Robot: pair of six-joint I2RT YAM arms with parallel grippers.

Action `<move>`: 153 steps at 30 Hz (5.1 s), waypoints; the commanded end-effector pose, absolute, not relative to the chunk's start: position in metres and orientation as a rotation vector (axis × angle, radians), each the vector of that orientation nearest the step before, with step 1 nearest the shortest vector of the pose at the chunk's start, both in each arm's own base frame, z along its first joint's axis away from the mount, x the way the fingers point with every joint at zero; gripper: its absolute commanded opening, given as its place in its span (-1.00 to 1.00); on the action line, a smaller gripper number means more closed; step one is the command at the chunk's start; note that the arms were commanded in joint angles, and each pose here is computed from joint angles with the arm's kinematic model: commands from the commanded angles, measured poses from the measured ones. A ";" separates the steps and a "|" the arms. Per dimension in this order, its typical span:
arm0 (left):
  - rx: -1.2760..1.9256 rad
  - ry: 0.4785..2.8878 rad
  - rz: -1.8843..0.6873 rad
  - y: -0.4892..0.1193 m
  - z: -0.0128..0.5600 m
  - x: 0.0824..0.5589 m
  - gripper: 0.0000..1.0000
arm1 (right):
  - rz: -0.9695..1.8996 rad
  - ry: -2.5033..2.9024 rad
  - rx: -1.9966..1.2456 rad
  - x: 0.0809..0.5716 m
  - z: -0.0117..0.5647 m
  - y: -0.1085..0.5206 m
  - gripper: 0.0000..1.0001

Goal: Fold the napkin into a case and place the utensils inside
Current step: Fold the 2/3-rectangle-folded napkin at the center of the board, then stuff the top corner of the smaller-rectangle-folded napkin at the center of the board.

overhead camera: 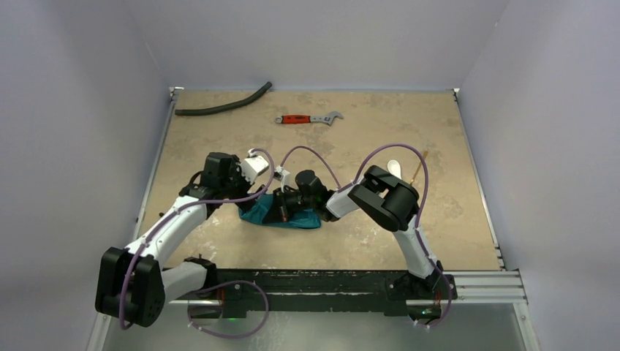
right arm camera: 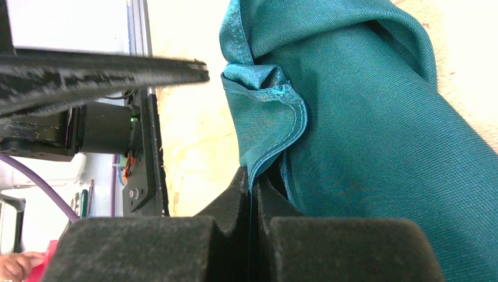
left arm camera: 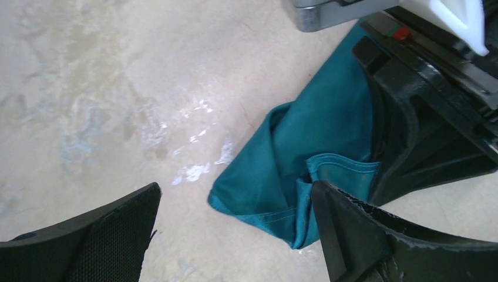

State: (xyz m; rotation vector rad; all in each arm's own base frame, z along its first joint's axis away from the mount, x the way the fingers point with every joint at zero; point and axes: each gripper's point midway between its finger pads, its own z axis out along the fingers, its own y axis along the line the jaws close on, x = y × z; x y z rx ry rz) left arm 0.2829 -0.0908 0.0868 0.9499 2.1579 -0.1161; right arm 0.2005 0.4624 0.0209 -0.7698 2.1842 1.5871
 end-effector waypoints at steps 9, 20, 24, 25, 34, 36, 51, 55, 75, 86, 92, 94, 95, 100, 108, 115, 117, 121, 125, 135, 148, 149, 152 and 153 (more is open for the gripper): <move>1.072 2.160 -0.213 -0.101 0.058 0.273 0.05 | 1.526 2.326 -0.729 0.193 -0.002 0.450 -1.00; 1.167 2.135 -0.154 -0.099 0.037 0.271 0.02 | 1.530 2.345 -0.731 0.191 -0.006 0.450 -1.00; 1.222 2.109 -0.117 -0.098 0.030 0.272 0.01 | 1.528 2.352 -0.731 0.191 -0.008 0.450 -1.00; 1.228 2.102 -0.094 -0.096 0.029 0.274 -0.01 | 1.527 2.356 -0.730 0.191 -0.009 0.449 -1.00; 1.226 2.081 -0.025 -0.092 0.039 0.284 -0.42 | 1.524 2.384 -0.720 0.190 -0.014 0.449 -1.00; 1.206 2.083 -0.040 -0.094 0.042 0.285 -0.48 | 1.521 2.393 -0.716 0.190 -0.015 0.448 -1.00; 1.073 2.139 -0.196 -0.113 0.065 0.283 -1.00 | 1.496 2.464 -0.655 0.192 -0.030 0.443 -1.00; 1.106 2.149 -0.224 -0.115 0.063 0.276 -1.00 | 1.483 2.491 -0.621 0.194 -0.035 0.438 -1.00; 1.294 2.099 -0.184 -0.106 0.045 0.258 -1.00 | 1.454 2.486 -0.720 0.200 -0.013 0.440 -1.00; 1.340 2.054 -0.193 -0.111 0.047 0.258 -1.00 | 1.487 2.472 -0.784 0.206 0.014 0.454 -1.00; 1.361 2.040 -0.197 -0.113 0.046 0.254 -1.00 | 1.490 2.443 -0.778 0.211 0.034 0.457 -1.00; 1.365 2.034 -0.200 -0.114 0.046 0.254 -1.00 | 1.491 2.435 -0.762 0.218 0.039 0.461 -1.00; 1.369 2.033 -0.202 -0.114 0.046 0.253 -1.00 | 1.503 2.432 -0.761 0.219 0.041 0.462 -1.00; 1.392 2.018 -0.205 -0.116 0.046 0.251 -1.00 | 1.517 2.449 -0.786 0.225 0.037 0.468 -1.00; 1.428 1.989 -0.194 -0.116 0.046 0.251 -1.00 | 1.452 2.518 -0.787 0.229 0.011 0.456 -1.00; 1.401 1.974 -0.176 -0.118 0.054 0.259 -0.97 | 1.379 2.628 -0.754 0.221 -0.036 0.428 -1.00; 1.379 1.974 -0.174 -0.119 0.059 0.262 -0.78 | 1.379 2.638 -0.752 0.219 -0.042 0.426 -1.00; 1.350 1.967 -0.169 -0.121 0.073 0.270 -0.63 | 1.373 2.673 -0.758 0.212 -0.059 0.420 -1.00; 1.307 1.944 -0.137 -0.118 0.096 0.283 -0.14 | 1.359 2.703 -0.754 0.205 -0.074 0.413 -1.00; 1.438 1.887 -0.247 -0.125 0.110 0.257 0.10 | 1.381 2.676 -0.762 0.205 -0.071 0.415 -1.00; 1.385 1.935 -0.111 -0.110 0.065 0.271 0.08 | 1.421 2.635 -0.764 0.203 -0.061 0.417 -1.00; 1.351 1.950 -0.088 -0.107 0.064 0.276 0.06 | 1.427 2.630 -0.768 0.203 -0.059 0.418 -1.00; 1.313 1.965 -0.076 -0.106 0.062 0.279 0.00 | 1.444 2.614 -0.784 0.200 -0.055 0.420 -1.00; 1.304 1.972 -0.080 -0.106 0.061 0.279 -0.01 | 1.448 2.607 -0.791 0.199 -0.054 0.421 -1.00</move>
